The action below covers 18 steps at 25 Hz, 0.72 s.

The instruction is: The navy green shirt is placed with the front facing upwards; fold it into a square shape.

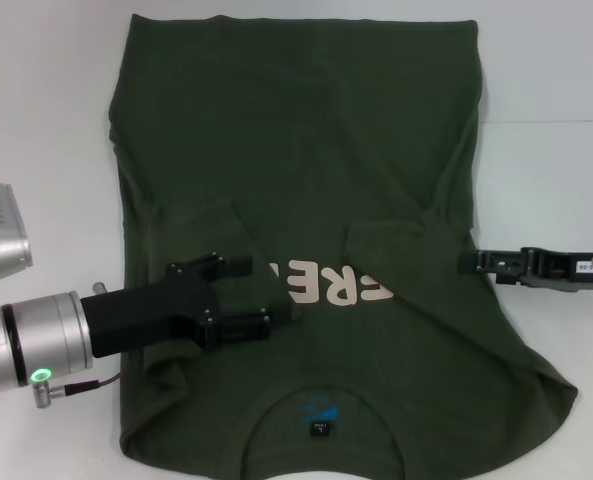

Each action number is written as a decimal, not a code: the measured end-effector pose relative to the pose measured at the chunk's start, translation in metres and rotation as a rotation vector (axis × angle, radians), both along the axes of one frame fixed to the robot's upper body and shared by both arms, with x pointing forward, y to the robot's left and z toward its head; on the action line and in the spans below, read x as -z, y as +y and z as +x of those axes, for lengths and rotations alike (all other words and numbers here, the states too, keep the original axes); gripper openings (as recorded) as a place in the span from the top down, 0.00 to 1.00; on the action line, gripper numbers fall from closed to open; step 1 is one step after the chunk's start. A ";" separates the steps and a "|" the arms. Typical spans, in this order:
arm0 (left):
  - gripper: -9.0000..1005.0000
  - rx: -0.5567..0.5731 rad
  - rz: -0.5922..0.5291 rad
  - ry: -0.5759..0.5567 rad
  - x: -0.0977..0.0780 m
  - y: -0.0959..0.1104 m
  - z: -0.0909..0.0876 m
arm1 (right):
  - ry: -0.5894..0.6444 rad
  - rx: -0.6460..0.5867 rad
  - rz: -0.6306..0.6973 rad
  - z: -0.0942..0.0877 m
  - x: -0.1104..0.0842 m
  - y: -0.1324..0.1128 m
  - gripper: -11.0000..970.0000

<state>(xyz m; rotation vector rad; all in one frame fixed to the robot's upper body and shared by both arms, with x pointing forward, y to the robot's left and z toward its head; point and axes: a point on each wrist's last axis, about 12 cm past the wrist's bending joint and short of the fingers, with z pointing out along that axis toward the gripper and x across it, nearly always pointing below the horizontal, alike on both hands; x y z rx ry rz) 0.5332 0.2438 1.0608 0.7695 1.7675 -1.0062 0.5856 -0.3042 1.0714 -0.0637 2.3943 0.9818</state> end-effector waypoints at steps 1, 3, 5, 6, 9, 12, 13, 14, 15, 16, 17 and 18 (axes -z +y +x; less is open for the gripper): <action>0.07 -0.002 0.000 0.000 0.000 0.000 0.000 | 0.001 0.001 -0.006 0.000 0.002 0.002 0.05; 0.07 -0.005 0.002 0.000 0.000 0.000 0.000 | 0.003 0.000 -0.017 0.001 0.005 0.006 0.05; 0.07 -0.006 0.004 0.000 0.000 0.000 0.001 | 0.001 -0.004 -0.022 0.001 0.006 0.009 0.05; 0.07 -0.006 0.004 0.000 0.000 0.000 0.001 | -0.003 -0.007 -0.023 0.002 0.006 0.011 0.05; 0.07 -0.006 0.005 0.000 0.000 0.000 0.001 | -0.012 -0.013 -0.020 0.003 0.005 0.014 0.05; 0.07 -0.006 0.005 0.000 0.000 0.000 0.001 | -0.016 -0.017 -0.019 0.005 0.004 0.016 0.05; 0.07 -0.005 0.005 0.000 0.000 0.000 0.001 | -0.017 -0.018 -0.019 0.006 0.003 0.016 0.05; 0.07 -0.006 0.005 -0.001 0.000 0.000 0.001 | -0.019 -0.020 -0.018 0.006 0.003 0.017 0.05; 0.07 -0.006 0.004 -0.001 0.000 0.000 0.001 | -0.022 -0.023 -0.018 0.007 0.002 0.018 0.05; 0.07 -0.007 0.004 -0.001 0.000 0.000 0.001 | -0.026 -0.025 -0.017 0.008 0.001 0.019 0.05; 0.07 -0.008 0.004 -0.001 0.000 0.000 0.001 | -0.028 -0.028 -0.016 0.008 0.001 0.021 0.05; 0.07 -0.009 0.004 -0.001 0.000 0.001 0.001 | -0.034 -0.035 -0.011 0.009 0.001 0.025 0.05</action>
